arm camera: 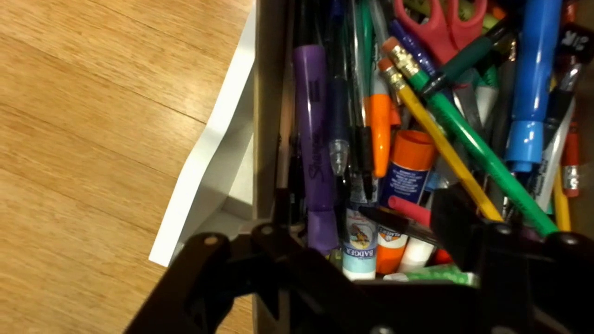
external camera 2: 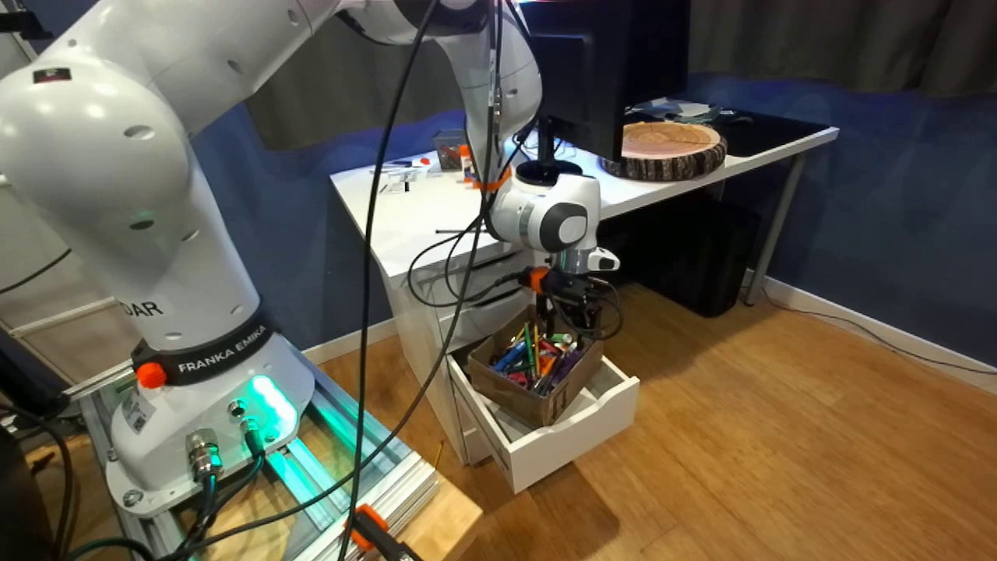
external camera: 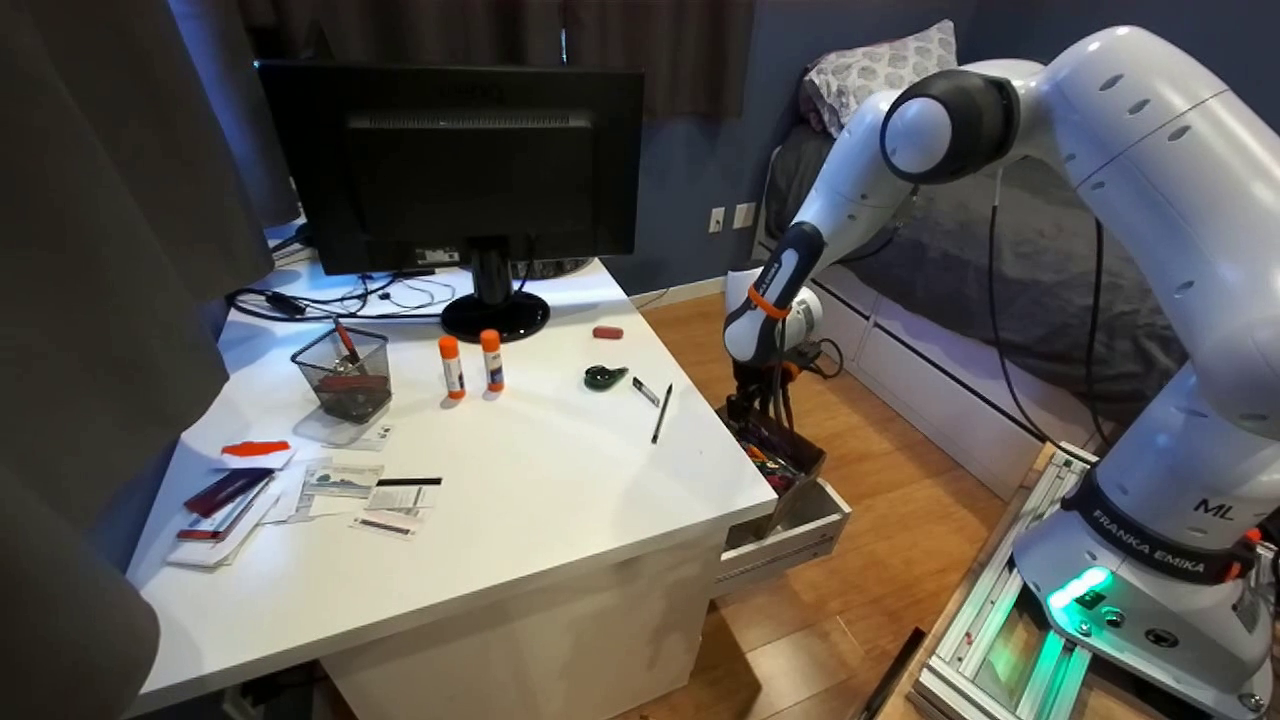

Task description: Remove the purple marker from the box in the drawer and put it on the counter

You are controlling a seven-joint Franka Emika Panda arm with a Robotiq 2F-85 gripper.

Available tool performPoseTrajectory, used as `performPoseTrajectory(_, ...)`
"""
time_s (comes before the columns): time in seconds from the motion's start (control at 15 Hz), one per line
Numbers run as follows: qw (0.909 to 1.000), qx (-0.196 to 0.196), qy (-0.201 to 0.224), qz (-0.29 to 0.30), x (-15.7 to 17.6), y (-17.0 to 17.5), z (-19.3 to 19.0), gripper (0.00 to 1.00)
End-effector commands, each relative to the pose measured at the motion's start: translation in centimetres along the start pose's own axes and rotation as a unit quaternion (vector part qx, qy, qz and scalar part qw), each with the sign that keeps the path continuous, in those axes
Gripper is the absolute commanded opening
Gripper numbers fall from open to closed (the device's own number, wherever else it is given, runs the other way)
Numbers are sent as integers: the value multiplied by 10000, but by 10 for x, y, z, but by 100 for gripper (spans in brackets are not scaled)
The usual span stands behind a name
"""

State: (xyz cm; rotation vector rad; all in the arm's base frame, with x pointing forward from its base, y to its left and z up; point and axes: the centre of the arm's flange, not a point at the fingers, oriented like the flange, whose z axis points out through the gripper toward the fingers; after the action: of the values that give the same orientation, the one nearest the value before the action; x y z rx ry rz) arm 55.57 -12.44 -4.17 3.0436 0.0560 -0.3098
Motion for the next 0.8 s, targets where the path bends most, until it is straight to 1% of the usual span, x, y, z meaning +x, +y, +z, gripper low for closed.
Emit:
performPoseTrajectory(0.0,9996,-241,98,77,14,-2,18,68)
performPoseTrajectory(0.13,9994,-302,101,98,18,-3,24,66)
performPoseTrajectory(0.2,9993,-338,95,103,19,-3,26,60)
performPoseTrajectory(0.27,9991,-401,90,113,20,-3,28,62)
performPoseTrajectory(0.33,9990,-433,75,124,20,-4,30,59)
performPoseTrajectory(0.4,9987,-483,71,133,21,-3,31,61)
performPoseTrajectory(0.47,9986,-515,51,135,22,-4,33,58)
performPoseTrajectory(0.6,9982,-584,36,128,24,-4,36,52)
performPoseTrajectory(0.67,9981,-602,29,124,24,-4,37,51)
performPoseTrajectory(0.73,9981,-610,22,117,25,-5,38,40)
